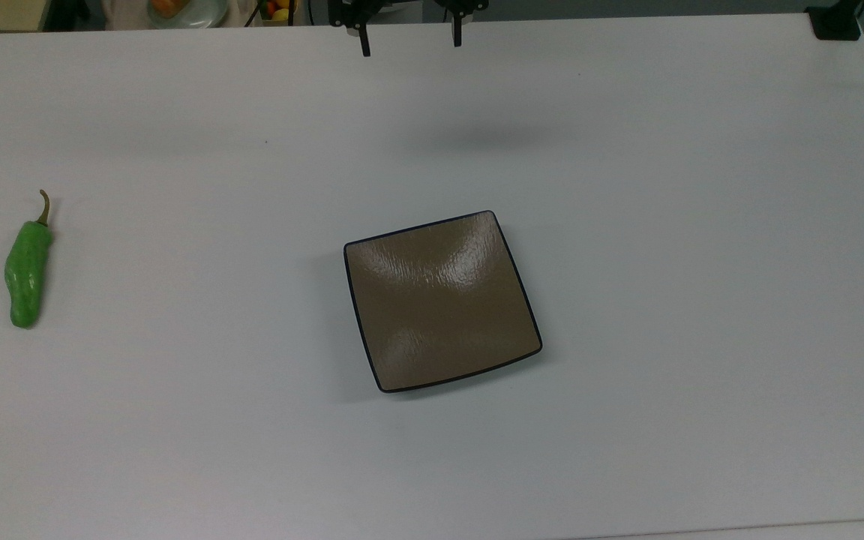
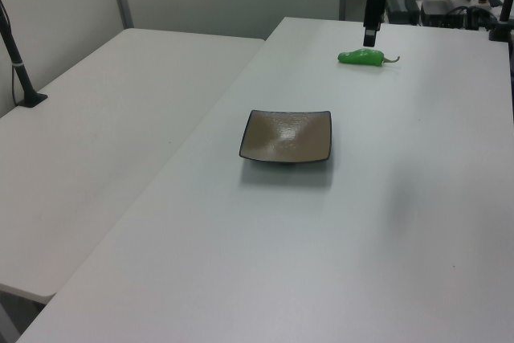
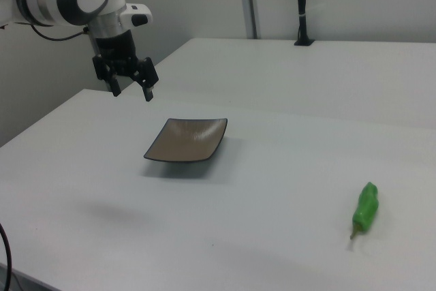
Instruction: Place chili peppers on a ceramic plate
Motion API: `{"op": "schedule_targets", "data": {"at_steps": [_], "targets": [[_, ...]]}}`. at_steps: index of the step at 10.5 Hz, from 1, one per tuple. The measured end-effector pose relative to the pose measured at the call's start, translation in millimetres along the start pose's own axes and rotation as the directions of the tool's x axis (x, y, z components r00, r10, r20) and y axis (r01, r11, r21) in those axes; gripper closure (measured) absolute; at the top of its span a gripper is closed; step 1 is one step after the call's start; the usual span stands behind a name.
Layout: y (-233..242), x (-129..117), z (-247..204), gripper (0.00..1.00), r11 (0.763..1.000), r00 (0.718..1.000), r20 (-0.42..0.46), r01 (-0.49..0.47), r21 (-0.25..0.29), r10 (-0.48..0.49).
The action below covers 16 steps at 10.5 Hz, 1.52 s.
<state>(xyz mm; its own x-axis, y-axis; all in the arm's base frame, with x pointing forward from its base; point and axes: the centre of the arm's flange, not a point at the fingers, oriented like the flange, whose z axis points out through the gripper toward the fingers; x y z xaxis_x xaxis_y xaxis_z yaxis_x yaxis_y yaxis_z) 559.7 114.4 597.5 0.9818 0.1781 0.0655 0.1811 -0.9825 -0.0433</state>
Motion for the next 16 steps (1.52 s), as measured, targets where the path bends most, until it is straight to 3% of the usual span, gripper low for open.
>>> {"op": "schedule_targets", "data": {"at_steps": [16], "targets": [[20.4,0.6,-9.2,0.00,0.999,0.999,-0.018,-0.036,-0.002,0.035]]}}
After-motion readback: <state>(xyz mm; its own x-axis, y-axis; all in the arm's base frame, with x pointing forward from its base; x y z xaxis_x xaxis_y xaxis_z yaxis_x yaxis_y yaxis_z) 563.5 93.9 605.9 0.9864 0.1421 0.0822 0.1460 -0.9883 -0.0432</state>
